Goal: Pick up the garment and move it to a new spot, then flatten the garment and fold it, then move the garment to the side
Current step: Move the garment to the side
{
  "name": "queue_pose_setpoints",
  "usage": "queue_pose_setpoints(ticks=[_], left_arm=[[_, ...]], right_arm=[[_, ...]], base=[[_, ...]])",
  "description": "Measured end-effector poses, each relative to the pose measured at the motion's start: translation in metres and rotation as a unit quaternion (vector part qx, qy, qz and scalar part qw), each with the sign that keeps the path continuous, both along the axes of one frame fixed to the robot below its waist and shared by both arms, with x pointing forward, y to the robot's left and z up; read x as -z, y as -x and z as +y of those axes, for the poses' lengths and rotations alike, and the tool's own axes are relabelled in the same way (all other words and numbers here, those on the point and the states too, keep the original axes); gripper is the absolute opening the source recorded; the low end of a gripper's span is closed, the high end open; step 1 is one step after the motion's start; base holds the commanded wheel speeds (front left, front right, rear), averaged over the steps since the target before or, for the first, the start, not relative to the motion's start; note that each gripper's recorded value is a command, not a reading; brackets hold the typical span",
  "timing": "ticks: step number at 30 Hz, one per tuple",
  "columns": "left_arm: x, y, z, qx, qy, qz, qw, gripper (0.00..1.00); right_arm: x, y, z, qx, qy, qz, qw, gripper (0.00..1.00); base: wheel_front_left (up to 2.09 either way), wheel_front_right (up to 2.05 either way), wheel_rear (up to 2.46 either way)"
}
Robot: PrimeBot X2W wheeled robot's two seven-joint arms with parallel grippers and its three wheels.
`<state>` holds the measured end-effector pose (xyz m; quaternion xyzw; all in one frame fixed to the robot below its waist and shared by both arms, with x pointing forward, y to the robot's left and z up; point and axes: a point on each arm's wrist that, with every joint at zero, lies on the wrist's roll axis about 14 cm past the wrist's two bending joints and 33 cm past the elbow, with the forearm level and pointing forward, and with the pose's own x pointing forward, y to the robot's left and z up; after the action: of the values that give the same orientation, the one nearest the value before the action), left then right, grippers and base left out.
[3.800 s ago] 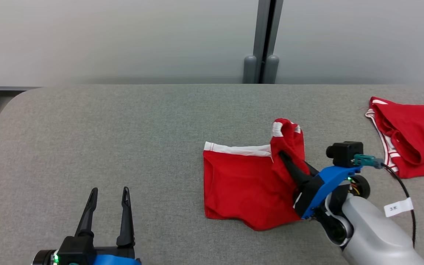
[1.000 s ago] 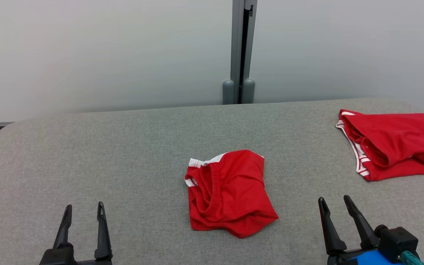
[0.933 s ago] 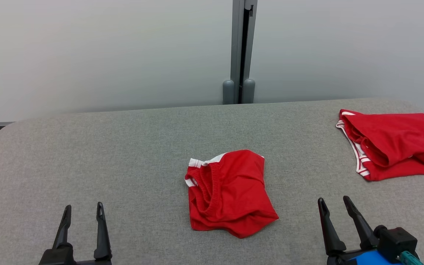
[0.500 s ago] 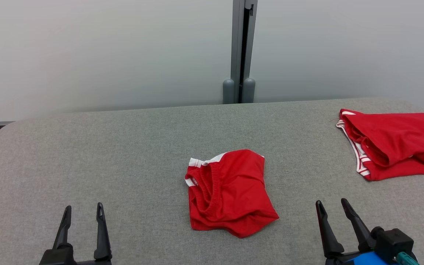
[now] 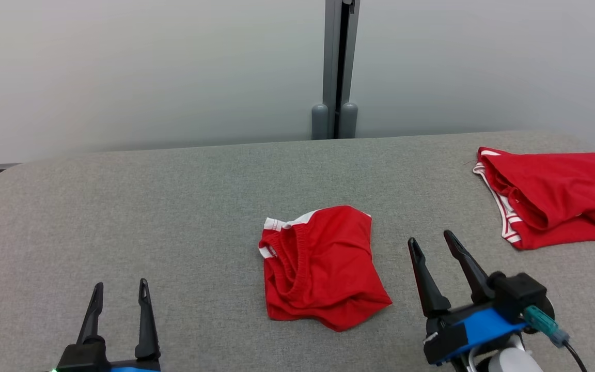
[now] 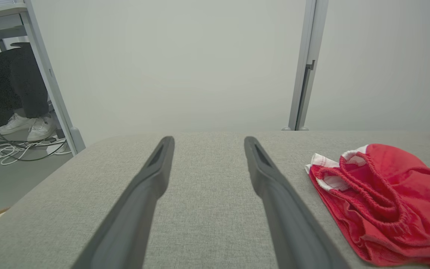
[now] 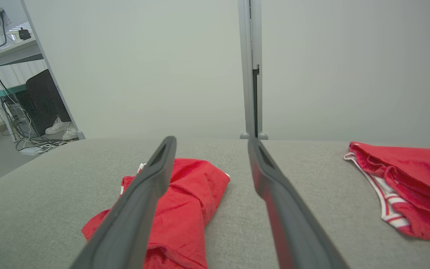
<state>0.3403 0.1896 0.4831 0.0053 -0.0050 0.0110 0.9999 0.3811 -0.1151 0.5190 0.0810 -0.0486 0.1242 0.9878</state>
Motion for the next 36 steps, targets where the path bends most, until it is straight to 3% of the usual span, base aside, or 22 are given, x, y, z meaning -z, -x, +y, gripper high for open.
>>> queue_pose_setpoints(ticks=[8,18,28,36], left_arm=[[0.001,-0.004,0.001,-0.003,-0.001,0.002,1.0,1.0],[0.011,-0.013,0.009,-0.022,0.004,0.019,1.0,1.0],[0.022,-0.019,0.015,-0.041,0.005,0.037,0.998,1.0],[0.024,-0.022,0.01,-0.034,0.005,0.04,0.999,1.0]], right_arm=[[-0.012,-0.04,0.04,-0.058,0.025,-0.01,0.998,1.0],[0.058,-0.077,0.049,-0.07,0.057,0.103,0.991,1.0],[0.128,-0.077,0.053,-0.077,0.068,0.212,0.972,1.0],[0.149,-0.064,0.048,-0.074,0.066,0.249,0.963,1.0]], base=[[0.0,0.0,0.0],[0.0,0.0,0.0],[0.0,0.0,0.0],[0.0,0.0,0.0]])
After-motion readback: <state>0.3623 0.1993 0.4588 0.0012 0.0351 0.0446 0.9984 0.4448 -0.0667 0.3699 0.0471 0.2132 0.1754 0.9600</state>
